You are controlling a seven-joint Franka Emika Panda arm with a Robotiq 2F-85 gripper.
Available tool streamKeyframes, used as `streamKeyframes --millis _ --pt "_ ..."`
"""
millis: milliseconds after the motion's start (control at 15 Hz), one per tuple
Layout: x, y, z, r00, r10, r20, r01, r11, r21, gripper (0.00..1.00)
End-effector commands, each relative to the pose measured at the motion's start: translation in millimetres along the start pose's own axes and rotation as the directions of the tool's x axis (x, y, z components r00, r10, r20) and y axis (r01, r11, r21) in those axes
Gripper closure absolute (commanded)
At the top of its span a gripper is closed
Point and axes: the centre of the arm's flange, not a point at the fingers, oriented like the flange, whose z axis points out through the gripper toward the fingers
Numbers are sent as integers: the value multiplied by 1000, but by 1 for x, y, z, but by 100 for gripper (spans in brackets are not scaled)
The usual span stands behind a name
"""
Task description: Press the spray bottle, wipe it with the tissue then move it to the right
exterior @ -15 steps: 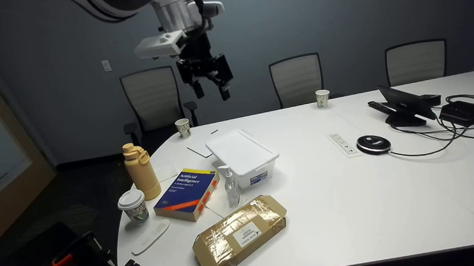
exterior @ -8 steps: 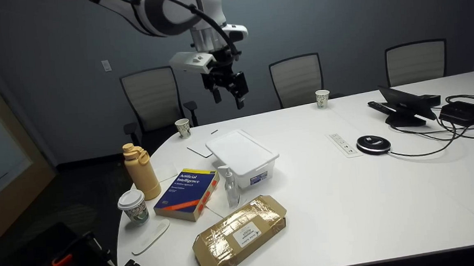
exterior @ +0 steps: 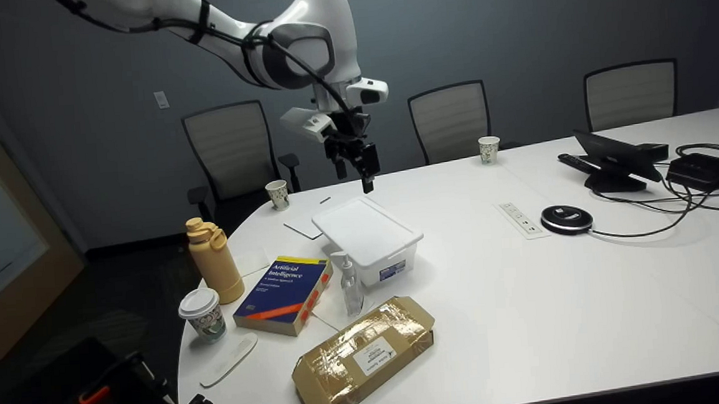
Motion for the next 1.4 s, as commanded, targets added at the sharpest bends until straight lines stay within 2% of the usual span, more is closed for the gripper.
streamKeyframes --millis 0,133,200,267,867,933,1333 --pt "-1 -15 21 997 56 51 -57 998 26 0" --pt "-4 -19 36 995 77 68 -80 996 33 0" --pt "-5 -20 43 994 83 74 -86 995 41 10" --pt "-6 -20 49 992 91 83 -95 994 46 28" --pt "-16 -17 90 982 116 149 -131 987 94 97" --pt "-17 -15 97 981 121 154 -137 985 101 100" --pt "-20 -8 134 967 143 212 -175 975 140 100"
